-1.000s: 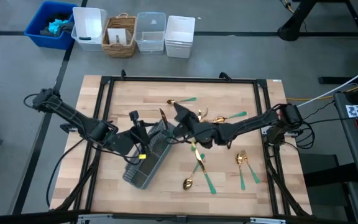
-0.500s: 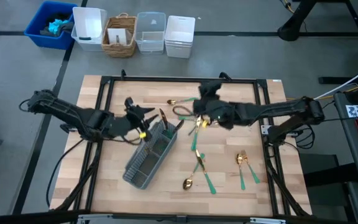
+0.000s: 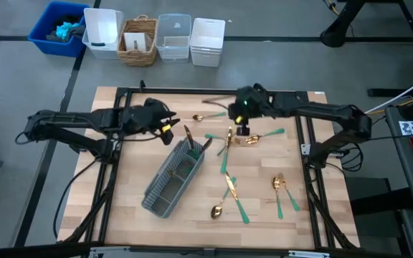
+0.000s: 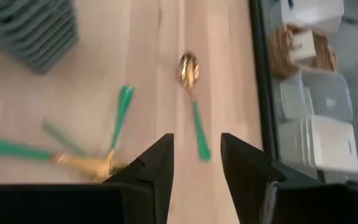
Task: Sort silverware
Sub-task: Put the green spoon into the silverware basket
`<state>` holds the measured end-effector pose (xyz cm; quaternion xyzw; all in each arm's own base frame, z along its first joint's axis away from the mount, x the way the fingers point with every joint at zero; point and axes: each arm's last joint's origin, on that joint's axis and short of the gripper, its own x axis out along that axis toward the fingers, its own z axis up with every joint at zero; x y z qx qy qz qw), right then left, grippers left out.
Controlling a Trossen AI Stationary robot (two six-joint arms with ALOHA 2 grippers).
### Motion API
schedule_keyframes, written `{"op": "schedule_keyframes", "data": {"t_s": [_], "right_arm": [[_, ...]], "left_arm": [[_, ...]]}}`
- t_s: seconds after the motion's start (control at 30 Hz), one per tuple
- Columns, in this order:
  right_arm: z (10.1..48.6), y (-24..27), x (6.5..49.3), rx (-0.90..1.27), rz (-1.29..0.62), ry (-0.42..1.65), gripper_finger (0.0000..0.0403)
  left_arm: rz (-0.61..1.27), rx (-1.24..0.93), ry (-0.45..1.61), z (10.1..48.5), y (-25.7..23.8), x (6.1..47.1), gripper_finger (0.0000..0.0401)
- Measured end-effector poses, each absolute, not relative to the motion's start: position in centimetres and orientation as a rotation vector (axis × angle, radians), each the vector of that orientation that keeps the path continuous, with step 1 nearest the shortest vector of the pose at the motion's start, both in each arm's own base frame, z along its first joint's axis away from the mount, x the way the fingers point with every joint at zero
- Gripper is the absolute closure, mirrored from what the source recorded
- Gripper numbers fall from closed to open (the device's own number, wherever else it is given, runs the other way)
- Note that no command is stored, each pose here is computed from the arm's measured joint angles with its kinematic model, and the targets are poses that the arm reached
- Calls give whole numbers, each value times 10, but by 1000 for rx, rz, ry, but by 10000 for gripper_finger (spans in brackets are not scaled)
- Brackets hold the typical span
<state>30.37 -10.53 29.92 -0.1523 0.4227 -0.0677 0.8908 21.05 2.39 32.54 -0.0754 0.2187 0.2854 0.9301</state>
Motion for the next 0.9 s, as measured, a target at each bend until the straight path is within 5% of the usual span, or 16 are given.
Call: {"op": "schedule_keyframes", "data": {"t_s": [0.43, 0.9], "right_arm": [[232, -188, 338, -214, -15, 731, 269], [167, -204, 365, -105, -46, 749, 269]], "left_arm": [[586, -195, 568, 316, 41, 203, 272], [590, -196, 566, 316, 42, 203, 272]]}}
